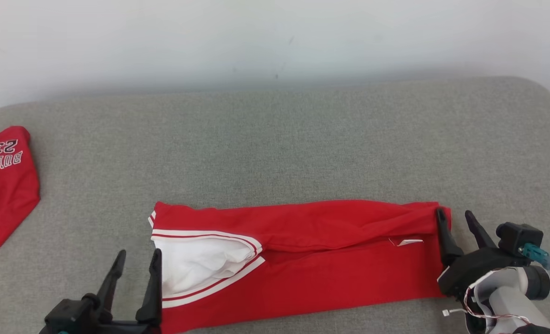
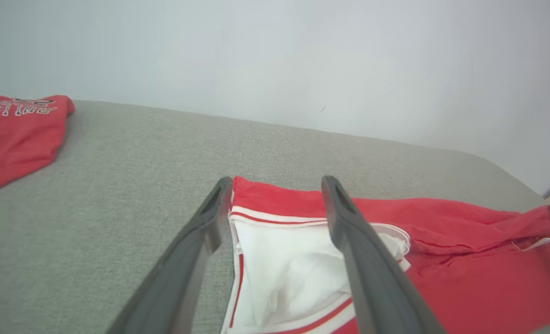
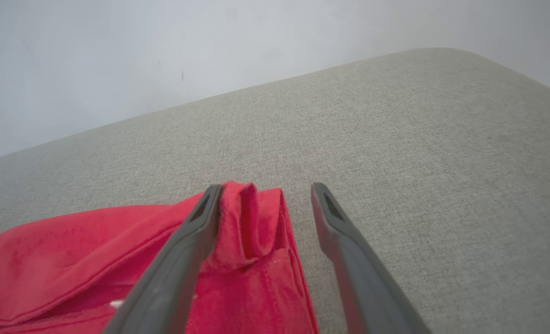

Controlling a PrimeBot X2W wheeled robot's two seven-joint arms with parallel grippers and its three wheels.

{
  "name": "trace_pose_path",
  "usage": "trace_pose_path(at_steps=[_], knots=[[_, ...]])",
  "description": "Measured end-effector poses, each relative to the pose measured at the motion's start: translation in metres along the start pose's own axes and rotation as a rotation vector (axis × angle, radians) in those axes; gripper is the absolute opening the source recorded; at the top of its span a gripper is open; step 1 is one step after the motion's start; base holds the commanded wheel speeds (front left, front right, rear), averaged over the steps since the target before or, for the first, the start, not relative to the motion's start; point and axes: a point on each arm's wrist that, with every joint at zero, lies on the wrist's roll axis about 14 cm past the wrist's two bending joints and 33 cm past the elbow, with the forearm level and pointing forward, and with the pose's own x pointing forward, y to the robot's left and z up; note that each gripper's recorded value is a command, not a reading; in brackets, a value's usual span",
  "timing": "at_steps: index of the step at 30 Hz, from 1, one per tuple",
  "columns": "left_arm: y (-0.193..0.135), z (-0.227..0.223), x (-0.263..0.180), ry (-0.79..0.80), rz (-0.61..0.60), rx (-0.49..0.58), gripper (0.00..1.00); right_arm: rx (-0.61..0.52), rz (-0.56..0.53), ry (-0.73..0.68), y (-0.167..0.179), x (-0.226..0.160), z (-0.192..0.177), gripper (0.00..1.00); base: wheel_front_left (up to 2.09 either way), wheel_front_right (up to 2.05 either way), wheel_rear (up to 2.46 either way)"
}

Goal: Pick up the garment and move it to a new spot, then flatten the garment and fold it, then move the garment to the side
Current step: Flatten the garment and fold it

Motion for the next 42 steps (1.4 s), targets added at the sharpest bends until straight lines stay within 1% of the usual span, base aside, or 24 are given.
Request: trace_pose_path(at_steps=[5,12,16,22,23,24,25,28,31,34,35,37,40,42], knots=[[0.008,0.031,-0.012,-0.118,0.066,0.095,1.00,-0.004,-0.010,0.002,-0.007,-0.007,0.003,1.00,0.00,0.00,0.00],[0.023,0.054,-0.037,-0.195,0.140,0.193,1.00,-0.014,-0.015,0.117,-0.007,-0.007,-0.015,1.00,0.00,0.00,0.00],[0.030,0.063,-0.046,-0.220,0.170,0.210,1.00,-0.016,-0.023,0.190,-0.007,-0.006,-0.030,1.00,0.00,0.00,0.00],[0.039,0.057,-0.058,-0.202,0.202,0.214,1.00,-0.004,-0.010,0.267,0.004,-0.006,-0.048,1.00,0.00,0.00,0.00],[0.038,0.054,-0.058,-0.193,0.198,0.213,1.00,-0.005,-0.008,0.276,0.005,-0.006,-0.050,0.40,0.00,0.00,0.00],[0.038,0.053,-0.059,-0.190,0.197,0.213,1.00,-0.001,-0.007,0.282,0.006,-0.007,-0.051,0.40,0.00,0.00,0.00],[0.038,0.052,-0.059,-0.187,0.198,0.212,1.00,0.008,-0.008,0.282,0.007,-0.007,-0.050,0.00,0.00,0.00,0.00],[0.040,0.045,-0.060,-0.161,0.203,0.219,1.00,0.013,-0.012,0.278,0.006,-0.008,-0.049,0.00,0.00,0.00,0.00],[0.040,0.042,-0.062,-0.152,0.204,0.221,1.00,0.012,-0.025,0.237,-0.001,-0.006,-0.036,0.00,0.00,0.00,0.00],[0.038,0.041,-0.063,-0.149,0.199,0.221,1.00,-0.016,-0.075,0.178,-0.028,-0.006,-0.013,0.00,0.00,0.00,0.00],[0.037,0.041,-0.063,-0.149,0.196,0.221,1.00,-0.041,-0.120,0.148,-0.051,-0.009,0.002,0.00,0.00,0.00,0.00],[0.035,0.041,-0.062,-0.151,0.191,0.219,1.00,-0.062,-0.156,0.126,-0.069,-0.012,0.013,0.00,0.00,0.00,0.00],[0.034,0.039,-0.061,-0.145,0.189,0.215,1.00,-0.086,-0.177,0.096,-0.081,-0.014,0.027,0.00,0.00,0.00,0.00],[0.034,0.037,-0.060,-0.141,0.192,0.214,1.00,-0.093,-0.164,0.076,-0.077,-0.013,0.032,0.00,0.00,0.00,0.00]])
